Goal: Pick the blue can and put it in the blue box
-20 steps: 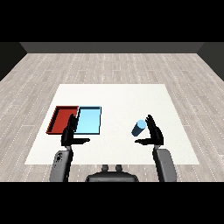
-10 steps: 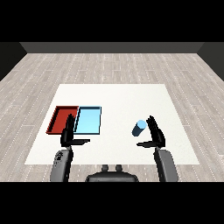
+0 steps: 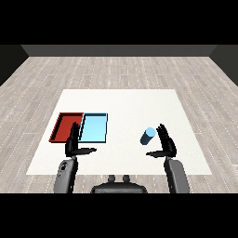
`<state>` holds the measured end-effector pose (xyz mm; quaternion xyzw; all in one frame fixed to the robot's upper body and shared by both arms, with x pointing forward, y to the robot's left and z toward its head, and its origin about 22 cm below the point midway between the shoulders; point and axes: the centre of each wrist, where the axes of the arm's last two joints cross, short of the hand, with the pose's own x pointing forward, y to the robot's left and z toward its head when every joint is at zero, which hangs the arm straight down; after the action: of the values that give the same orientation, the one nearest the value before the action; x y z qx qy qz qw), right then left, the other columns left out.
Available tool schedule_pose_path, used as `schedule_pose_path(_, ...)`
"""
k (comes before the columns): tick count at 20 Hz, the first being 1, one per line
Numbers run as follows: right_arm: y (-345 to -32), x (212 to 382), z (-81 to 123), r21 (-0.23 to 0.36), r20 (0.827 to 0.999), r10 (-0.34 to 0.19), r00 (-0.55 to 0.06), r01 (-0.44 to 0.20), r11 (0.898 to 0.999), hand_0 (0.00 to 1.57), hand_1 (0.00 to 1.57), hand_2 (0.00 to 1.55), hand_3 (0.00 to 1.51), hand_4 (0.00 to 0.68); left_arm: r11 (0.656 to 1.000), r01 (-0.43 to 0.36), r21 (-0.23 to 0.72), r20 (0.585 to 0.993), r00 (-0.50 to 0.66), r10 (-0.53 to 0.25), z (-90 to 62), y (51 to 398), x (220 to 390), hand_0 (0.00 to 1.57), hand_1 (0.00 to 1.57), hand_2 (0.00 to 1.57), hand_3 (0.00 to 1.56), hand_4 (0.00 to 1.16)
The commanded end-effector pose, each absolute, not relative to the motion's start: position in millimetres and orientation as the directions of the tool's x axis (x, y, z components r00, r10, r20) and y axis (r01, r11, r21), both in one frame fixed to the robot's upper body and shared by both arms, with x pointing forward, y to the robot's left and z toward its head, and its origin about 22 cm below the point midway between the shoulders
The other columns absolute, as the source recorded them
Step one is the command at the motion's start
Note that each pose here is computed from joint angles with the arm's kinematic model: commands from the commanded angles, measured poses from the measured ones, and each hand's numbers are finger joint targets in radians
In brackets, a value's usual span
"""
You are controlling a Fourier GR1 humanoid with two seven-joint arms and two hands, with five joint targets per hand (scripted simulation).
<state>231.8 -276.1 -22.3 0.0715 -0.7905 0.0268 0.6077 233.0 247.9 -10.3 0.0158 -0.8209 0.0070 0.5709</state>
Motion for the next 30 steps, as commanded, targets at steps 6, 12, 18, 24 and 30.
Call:
schedule_pose_path(6, -289, 228.5, -28, 0.066, 0.977, -0.089, -0.194, -0.119, 0.991, 0.00, 0.00, 0.00, 0.00, 0.000, 1.000, -0.030, 0.009, 0.940, -0.342, -0.019, -9.5, 265, 228.9, 0.00, 0.00, 0.00, 0.00, 0.00)
schedule_pose_path(12, -274, 250.5, -52, 0.066, 0.986, -0.078, -0.146, -0.084, 0.994, 0.00, 0.00, 0.00, 0.00, 0.000, 0.999, -0.048, 0.010, 0.939, -0.342, -0.026, -11.9, 259, 228.2, 0.00, 0.00, 0.00, 0.00, 0.00)
schedule_pose_path(18, -284, 279.5, -29, 0.079, 0.989, -0.085, -0.117, -0.058, 0.995, 0.00, 0.00, 0.00, 0.00, 0.000, 0.999, -0.043, 0.023, 0.940, -0.340, -0.036, -4.3, 248, 239.2, 0.00, 0.00, 0.00, 0.00, 0.00)
schedule_pose_path(24, -280, 272.8, -69, 0.110, 0.991, -0.112, -0.076, -0.033, 0.993, 0.00, 0.00, 0.00, 0.00, 0.000, 0.999, -0.035, 0.035, 0.931, -0.361, -0.045, -7.8, 245, 232.8, 0.00, 0.00, 0.00, 0.00, 0.00)
schedule_pose_path(30, -269, 301.5, -64, 0.140, 0.987, -0.143, -0.071, -0.048, 0.989, 0.00, 0.00, 0.00, 0.00, 0.000, 0.998, -0.054, 0.040, 0.941, -0.333, -0.055, -17.2, 254, 225.2, 0.00, 0.00, 0.00, 0.00, 0.00)
